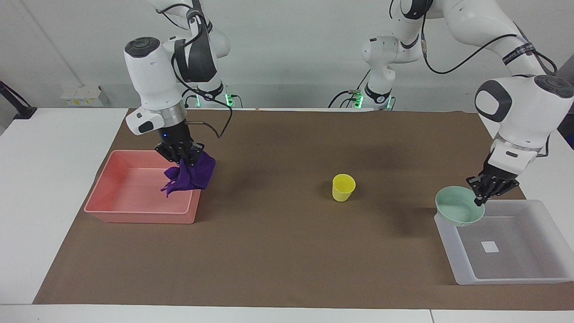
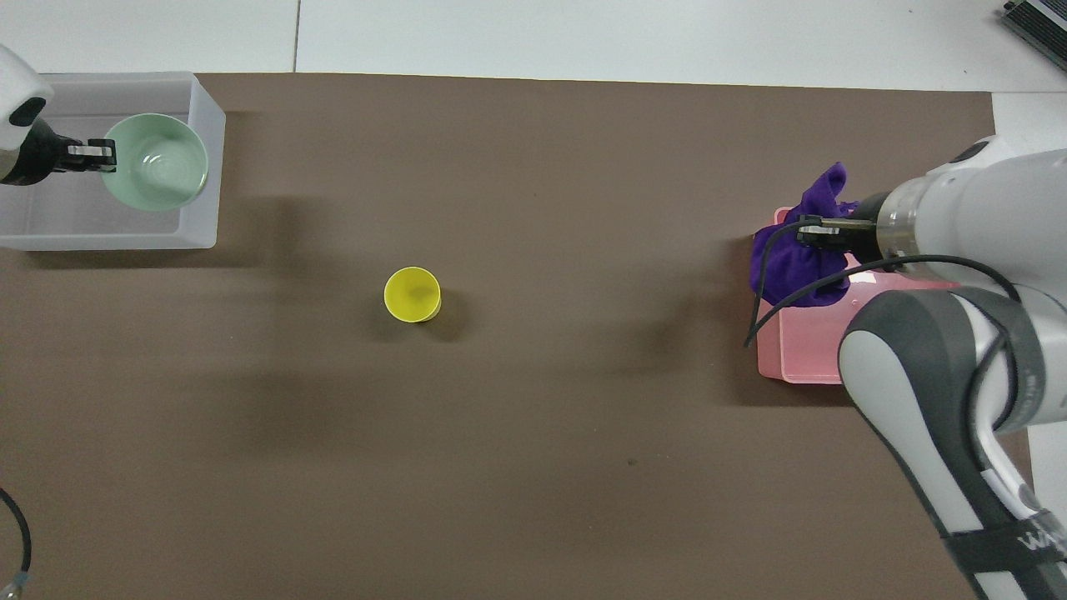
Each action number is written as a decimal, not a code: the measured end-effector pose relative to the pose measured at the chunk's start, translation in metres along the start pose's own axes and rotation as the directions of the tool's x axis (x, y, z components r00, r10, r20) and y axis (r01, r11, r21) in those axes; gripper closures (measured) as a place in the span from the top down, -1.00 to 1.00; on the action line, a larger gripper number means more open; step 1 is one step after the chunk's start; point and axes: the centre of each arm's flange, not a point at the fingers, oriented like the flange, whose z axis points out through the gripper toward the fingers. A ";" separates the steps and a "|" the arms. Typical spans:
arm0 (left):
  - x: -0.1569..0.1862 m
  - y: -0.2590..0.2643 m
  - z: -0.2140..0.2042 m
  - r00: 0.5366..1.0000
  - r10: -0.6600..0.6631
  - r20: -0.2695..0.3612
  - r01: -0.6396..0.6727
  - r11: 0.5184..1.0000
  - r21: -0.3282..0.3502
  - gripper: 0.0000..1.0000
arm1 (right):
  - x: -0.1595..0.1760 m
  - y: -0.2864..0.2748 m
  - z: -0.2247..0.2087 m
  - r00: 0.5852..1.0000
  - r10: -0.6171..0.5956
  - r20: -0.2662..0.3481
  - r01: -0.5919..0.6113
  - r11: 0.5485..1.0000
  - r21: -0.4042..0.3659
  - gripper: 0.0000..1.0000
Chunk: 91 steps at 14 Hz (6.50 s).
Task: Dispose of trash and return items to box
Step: 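Lift the bowl into the clear box while the right gripper carries the cloth, then lower the purple cloth into the pink tray and open the right gripper, then reach the left gripper to the yellow cup while the right gripper withdraws, then grasp the yellow cup with the left gripper and carry it into the box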
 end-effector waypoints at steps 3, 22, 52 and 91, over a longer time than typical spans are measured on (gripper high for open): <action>0.022 -0.037 0.011 0.999 -0.044 -0.025 0.045 0.999 0.022 -0.96 | 0.001 0.035 -0.010 1.000 -0.021 0.015 0.021 1.000 -0.013 -0.73; 0.038 -0.107 0.102 0.992 -0.130 -0.002 0.130 0.991 0.015 -0.96 | -0.025 0.141 0.080 0.998 -0.016 0.057 0.019 0.999 -0.047 -0.73; 0.008 0.038 0.031 0.991 0.126 0.037 -0.124 0.991 -0.050 0.96 | -0.001 0.051 0.054 0.991 0.066 0.112 -0.062 0.997 -0.040 1.00; -0.026 0.073 0.001 0.995 0.095 0.009 -0.094 0.994 -0.049 -0.94 | -0.022 0.073 -0.110 0.971 -0.038 0.234 0.054 0.997 -0.060 1.00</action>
